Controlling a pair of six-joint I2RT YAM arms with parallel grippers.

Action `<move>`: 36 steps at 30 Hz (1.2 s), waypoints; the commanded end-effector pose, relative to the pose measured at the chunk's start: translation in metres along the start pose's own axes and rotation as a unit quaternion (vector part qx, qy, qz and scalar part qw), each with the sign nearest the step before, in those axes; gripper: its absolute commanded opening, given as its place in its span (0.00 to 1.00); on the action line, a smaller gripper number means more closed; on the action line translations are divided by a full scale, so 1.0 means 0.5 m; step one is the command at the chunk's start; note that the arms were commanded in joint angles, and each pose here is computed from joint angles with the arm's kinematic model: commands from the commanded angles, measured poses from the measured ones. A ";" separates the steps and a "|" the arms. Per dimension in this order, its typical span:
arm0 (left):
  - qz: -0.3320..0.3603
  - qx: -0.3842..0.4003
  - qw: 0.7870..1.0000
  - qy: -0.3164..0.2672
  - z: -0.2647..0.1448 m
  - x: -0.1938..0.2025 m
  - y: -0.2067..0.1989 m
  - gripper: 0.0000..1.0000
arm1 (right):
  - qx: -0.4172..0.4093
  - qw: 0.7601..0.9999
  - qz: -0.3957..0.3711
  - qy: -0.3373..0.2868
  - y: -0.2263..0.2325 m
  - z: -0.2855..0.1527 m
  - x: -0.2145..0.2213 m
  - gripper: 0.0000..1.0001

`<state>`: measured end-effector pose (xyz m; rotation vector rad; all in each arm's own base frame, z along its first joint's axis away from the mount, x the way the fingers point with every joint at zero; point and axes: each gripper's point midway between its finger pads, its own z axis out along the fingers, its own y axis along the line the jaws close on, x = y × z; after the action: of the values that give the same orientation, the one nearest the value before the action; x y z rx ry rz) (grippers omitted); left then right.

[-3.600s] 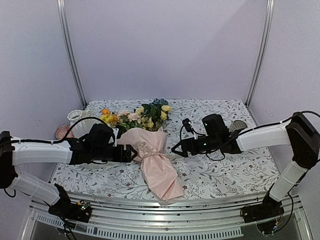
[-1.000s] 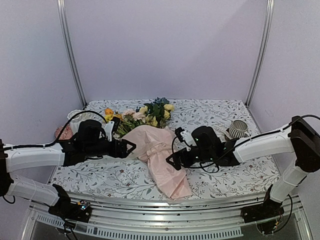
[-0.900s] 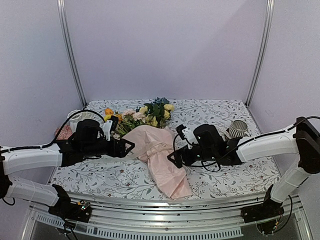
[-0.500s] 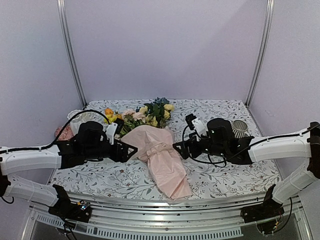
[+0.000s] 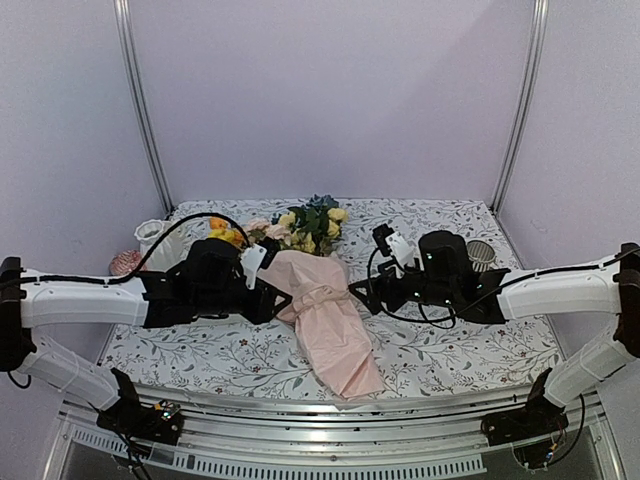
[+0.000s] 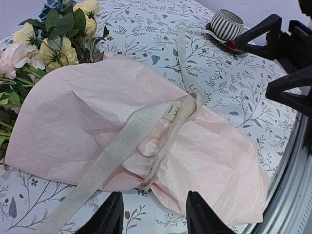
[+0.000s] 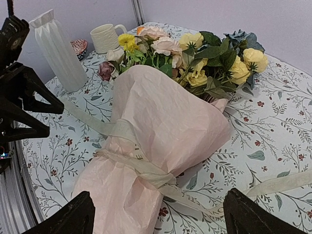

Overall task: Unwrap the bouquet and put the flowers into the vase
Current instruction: Untie the half-tied ribbon from the folded wrapping paper.

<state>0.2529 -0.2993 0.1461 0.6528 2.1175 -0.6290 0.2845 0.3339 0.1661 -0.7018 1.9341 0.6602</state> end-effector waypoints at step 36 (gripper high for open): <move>0.073 -0.004 0.995 0.065 0.119 -0.004 -0.043 0.40 | 0.005 1.000 0.019 0.010 -0.043 0.021 0.010 0.94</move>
<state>0.2739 -0.3433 0.1218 0.8115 2.1726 -0.5237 0.3007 0.3228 0.1464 -0.6789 1.9919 0.6488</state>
